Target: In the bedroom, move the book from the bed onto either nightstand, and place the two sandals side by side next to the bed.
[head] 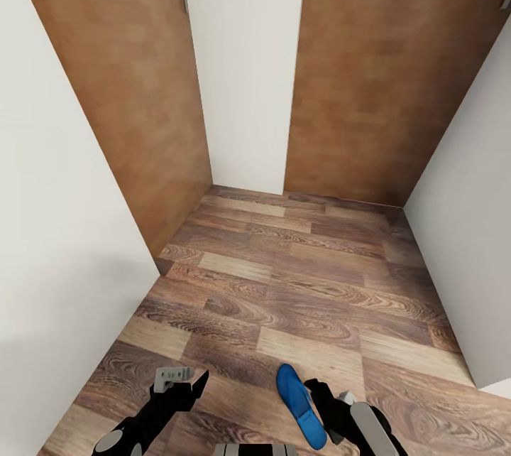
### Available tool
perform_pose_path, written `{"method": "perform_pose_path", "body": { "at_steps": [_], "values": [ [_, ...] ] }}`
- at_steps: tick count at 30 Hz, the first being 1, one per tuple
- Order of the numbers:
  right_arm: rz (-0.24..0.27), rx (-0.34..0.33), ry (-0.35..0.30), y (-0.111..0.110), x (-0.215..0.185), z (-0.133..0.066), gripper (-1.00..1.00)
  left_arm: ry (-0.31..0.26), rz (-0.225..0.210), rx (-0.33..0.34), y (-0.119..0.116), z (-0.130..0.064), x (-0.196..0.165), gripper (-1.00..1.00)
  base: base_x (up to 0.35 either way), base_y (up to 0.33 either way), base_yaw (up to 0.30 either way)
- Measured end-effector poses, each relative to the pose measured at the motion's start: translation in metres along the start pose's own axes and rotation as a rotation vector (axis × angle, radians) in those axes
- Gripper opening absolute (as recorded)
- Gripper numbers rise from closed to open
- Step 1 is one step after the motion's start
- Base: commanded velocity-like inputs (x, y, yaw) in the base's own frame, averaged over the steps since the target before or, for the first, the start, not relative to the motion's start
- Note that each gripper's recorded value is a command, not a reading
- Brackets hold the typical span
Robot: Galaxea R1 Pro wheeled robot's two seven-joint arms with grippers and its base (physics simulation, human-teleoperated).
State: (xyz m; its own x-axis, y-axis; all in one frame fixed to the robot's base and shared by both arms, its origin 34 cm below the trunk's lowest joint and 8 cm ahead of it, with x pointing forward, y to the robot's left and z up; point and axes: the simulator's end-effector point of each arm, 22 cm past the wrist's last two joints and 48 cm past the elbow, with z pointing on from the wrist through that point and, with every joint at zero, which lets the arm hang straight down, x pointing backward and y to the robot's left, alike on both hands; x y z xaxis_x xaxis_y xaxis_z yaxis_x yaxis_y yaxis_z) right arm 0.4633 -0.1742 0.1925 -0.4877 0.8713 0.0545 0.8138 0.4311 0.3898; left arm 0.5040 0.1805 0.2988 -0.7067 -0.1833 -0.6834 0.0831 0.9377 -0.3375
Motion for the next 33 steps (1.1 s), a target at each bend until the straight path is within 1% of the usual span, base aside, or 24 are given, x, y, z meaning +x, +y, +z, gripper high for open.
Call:
{"method": "perform_pose_path", "body": {
  "at_steps": [1, 2, 3, 5, 6, 9, 10, 12, 13, 15, 19, 22, 33],
  "values": [
    [0.004, -0.006, 0.001, 0.007, 0.001, 0.000, 1.00, -0.001, 0.000, 0.000, 0.000, 0.000, 0.000, 1.00, 0.000, 0.000, 0.000],
    [0.012, -0.018, -0.002, 0.021, -0.002, 0.001, 1.00, -0.001, 0.000, 0.001, 0.000, 0.000, 0.000, 1.00, 0.000, 0.000, 0.000],
    [0.030, -0.036, -0.011, 0.039, -0.009, 0.000, 1.00, -0.001, -0.001, 0.001, -0.001, 0.000, 0.000, 1.00, 0.000, 0.000, 0.000],
    [0.062, -0.058, -0.026, 0.058, -0.018, -0.001, 1.00, 0.000, -0.001, 0.002, -0.001, 0.000, 0.000, 1.00, 0.000, 0.000, 0.000],
    [0.110, -0.077, -0.044, 0.072, -0.025, -0.002, 1.00, -0.001, -0.001, 0.002, -0.002, 0.000, 0.000, 1.00, 0.000, 0.000, 0.000],
    [0.204, -0.095, -0.075, 0.085, -0.037, -0.004, 1.00, -0.001, -0.001, 0.003, -0.002, 0.001, -0.001, 1.00, 0.000, 0.000, 0.000],
    [0.269, -0.097, -0.094, 0.088, -0.042, -0.005, 1.00, -0.002, -0.001, 0.003, -0.002, 0.001, -0.001, 1.00, 0.000, 0.000, 0.000],
    [0.390, -0.083, -0.123, 0.086, -0.051, -0.006, 1.00, -0.001, -0.001, 0.003, -0.002, 0.001, -0.001, 1.00, 0.000, 0.000, 0.000],
    [0.415, -0.079, -0.128, 0.085, -0.052, -0.006, 1.00, -0.001, -0.001, 0.003, -0.002, 0.001, -0.001, 1.00, 0.000, 0.000, 0.000],
    [0.488, -0.065, -0.152, 0.082, -0.058, -0.007, 1.00, -0.001, -0.001, 0.003, -0.002, 0.000, 0.000, 1.00, 0.000, 0.000, 0.000],
    [0.519, -0.059, -0.169, 0.080, -0.062, -0.008, 1.00, -0.001, -0.001, 0.003, -0.002, 0.000, -0.001, 1.00, 0.000, 0.000, 0.000],
    [0.528, -0.056, -0.175, 0.079, -0.063, -0.008, 1.00, -0.002, -0.001, 0.003, -0.002, 0.001, -0.001, 1.00, 0.000, 0.000, 0.000],
    [0.522, -0.063, -0.168, 0.082, -0.061, -0.008, 1.00, 0.000, -0.001, 0.004, -0.002, 0.001, 0.000, 1.00, 0.000, 0.000, 0.000]
  ]
}}
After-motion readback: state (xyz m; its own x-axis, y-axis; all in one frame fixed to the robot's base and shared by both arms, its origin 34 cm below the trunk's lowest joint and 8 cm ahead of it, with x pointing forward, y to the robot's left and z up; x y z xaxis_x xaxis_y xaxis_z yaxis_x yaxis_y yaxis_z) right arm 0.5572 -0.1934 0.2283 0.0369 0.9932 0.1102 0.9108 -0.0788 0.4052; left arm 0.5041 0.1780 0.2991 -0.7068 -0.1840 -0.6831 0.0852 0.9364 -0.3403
